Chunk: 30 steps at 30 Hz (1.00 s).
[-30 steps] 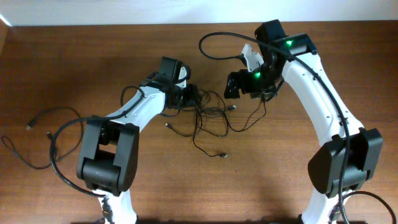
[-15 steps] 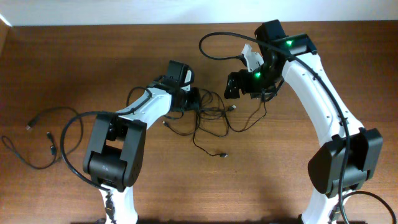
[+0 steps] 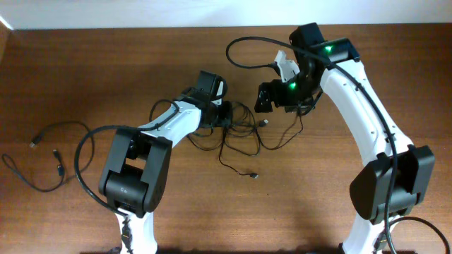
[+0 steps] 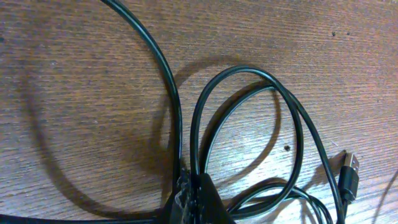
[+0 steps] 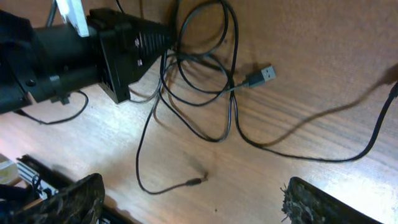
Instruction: Untangle cables
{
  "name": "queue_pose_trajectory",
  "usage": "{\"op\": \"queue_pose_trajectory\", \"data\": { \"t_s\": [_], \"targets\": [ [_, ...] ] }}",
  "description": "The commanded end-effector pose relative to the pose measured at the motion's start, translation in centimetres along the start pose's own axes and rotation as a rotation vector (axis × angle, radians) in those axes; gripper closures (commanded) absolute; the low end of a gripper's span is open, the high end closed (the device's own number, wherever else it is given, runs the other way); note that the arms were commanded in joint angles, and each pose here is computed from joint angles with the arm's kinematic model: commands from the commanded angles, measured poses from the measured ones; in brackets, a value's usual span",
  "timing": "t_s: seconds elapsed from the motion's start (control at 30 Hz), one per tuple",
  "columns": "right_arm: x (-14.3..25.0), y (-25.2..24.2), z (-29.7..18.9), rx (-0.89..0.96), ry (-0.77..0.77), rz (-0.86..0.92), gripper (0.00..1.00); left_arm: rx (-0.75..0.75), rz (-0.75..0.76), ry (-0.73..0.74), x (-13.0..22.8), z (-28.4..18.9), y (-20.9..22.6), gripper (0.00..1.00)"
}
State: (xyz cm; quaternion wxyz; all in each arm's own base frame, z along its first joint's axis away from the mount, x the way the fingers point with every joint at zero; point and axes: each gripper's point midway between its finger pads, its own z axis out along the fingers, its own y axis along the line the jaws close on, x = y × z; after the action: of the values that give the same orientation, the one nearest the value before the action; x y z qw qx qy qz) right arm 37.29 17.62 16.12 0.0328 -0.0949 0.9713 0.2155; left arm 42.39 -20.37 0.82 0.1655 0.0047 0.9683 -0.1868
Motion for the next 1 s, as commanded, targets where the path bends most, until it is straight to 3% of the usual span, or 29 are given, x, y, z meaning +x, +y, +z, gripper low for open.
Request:
{"op": "queue_pose_trajectory", "data": {
  "t_s": [0.0, 0.17, 0.3, 0.4, 0.63, 0.77, 0.87, 0.97],
  "targets": [
    [0.5, -0.9, -3.0, -0.014, -0.043, 0.041, 0.08, -0.022, 0.013, 0.014, 0.4, 0.5, 0.5, 1.00],
    [4.2, -2.6, -15.4, -0.008, -0.318, 0.120, 0.05, -0.022, 0.017, 0.014, 0.4, 0.5, 0.6, 1.00],
    [9.0, -3.9, -19.5, 0.029, -0.368, 0.194, 0.03, -0.022, 0.016, 0.014, 0.4, 0.5, 0.6, 1.00],
    [9.6, -4.2, -18.7, 0.024, -0.337, 0.210, 0.03, -0.022, 0.016, 0.014, 0.4, 0.5, 0.6, 1.00],
    [10.5, -7.7, -8.4, -0.069, -0.188, 0.289, 0.04, -0.022, 0.035, 0.015, 0.4, 0.5, 0.6, 1.00],
    [11.1, -8.3, -6.7, -0.074, -0.160, 0.303, 0.04, 0.001, 0.060, 0.007, 0.0, 0.1, 0.0, 1.00],
    [10.6, -8.3, -6.8, -0.082, -0.180, 0.292, 0.04, 0.120, 0.189, -0.012, -1.5, -2.6, -3.3, 1.00],
    [10.2, -8.4, -6.8, -0.079, -0.195, 0.283, 0.03, 0.133, 0.293, -0.039, -3.1, -7.8, -5.4, 1.00]
  ]
}}
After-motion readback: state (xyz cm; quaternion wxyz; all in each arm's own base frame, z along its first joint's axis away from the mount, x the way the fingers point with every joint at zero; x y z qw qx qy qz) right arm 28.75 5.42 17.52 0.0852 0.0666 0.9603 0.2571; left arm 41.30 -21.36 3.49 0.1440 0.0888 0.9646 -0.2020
